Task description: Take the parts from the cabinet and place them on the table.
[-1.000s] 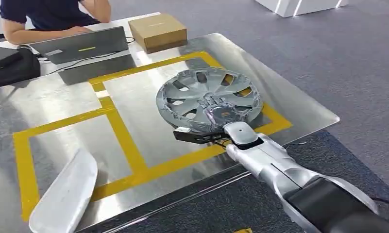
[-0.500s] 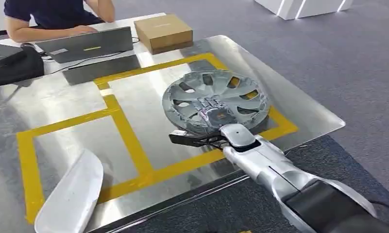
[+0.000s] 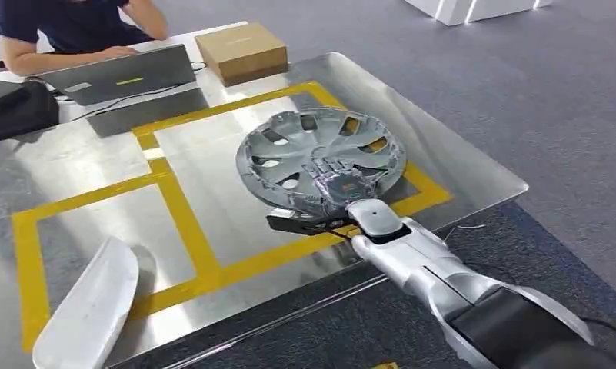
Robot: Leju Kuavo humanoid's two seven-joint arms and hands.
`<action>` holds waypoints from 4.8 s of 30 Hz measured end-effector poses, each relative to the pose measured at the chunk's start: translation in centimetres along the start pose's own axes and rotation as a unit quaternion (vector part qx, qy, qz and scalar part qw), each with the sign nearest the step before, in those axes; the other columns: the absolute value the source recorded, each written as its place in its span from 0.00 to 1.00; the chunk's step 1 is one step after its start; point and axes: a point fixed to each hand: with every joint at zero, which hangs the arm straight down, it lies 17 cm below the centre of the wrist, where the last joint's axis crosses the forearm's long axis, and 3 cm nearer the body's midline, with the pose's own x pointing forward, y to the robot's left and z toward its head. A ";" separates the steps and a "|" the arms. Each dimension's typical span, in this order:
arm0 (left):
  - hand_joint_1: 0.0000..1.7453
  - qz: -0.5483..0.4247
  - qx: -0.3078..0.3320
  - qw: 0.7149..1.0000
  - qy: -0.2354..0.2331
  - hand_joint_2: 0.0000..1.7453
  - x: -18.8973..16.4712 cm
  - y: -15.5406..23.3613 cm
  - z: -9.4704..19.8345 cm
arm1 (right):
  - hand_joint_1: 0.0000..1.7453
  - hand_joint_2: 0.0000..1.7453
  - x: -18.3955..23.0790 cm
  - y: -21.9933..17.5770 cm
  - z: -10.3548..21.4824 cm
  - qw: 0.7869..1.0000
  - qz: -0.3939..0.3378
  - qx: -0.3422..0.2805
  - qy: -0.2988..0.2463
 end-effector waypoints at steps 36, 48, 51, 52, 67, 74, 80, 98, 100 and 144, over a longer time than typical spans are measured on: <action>0.00 -0.009 0.015 1.000 -0.005 0.00 0.5 1.0 -0.1 | 0.00 0.00 0.9 2.2 1.4 1.000 -0.026 0.004 -0.002; 0.00 -0.017 0.014 1.000 -0.007 0.00 0.6 0.5 0.0 | 0.00 0.00 -1.1 5.5 3.7 0.999 -0.018 0.014 0.023; 0.00 -0.017 0.014 1.000 -0.008 0.00 0.7 0.5 0.0 | 0.00 0.00 -1.2 4.9 3.4 1.000 -0.017 0.008 0.023; 0.00 -0.017 0.014 1.000 -0.008 0.00 0.7 0.5 0.0 | 0.00 0.00 -1.3 5.0 3.4 1.000 -0.016 0.008 0.024; 0.00 -0.024 0.013 1.000 -0.010 0.00 0.9 0.7 0.0 | 0.00 0.00 -4.1 6.3 4.5 0.999 -0.009 0.013 0.050; 0.00 -0.026 0.008 1.000 -0.009 0.00 0.6 0.2 0.1 | 0.00 0.00 -5.2 8.1 5.8 0.998 -0.006 0.028 0.059; 0.00 -0.026 0.008 1.000 -0.009 0.00 0.7 0.1 0.1 | 0.00 0.00 -6.2 8.4 6.1 0.997 -0.010 0.029 0.072; 0.00 -0.018 0.004 1.000 -0.023 0.00 1.8 -0.6 0.4 | 0.00 0.00 -13.1 27.6 28.6 0.894 -0.270 0.140 0.330; 0.00 -0.018 0.003 1.000 -0.025 0.00 2.0 -0.7 0.5 | 0.00 0.00 -13.0 28.7 30.4 0.884 -0.275 0.154 0.345; 0.00 -0.017 -0.020 1.000 -0.017 0.00 3.9 -1.3 1.2 | 0.00 0.00 2.2 39.7 51.7 0.627 -0.411 0.421 0.510</action>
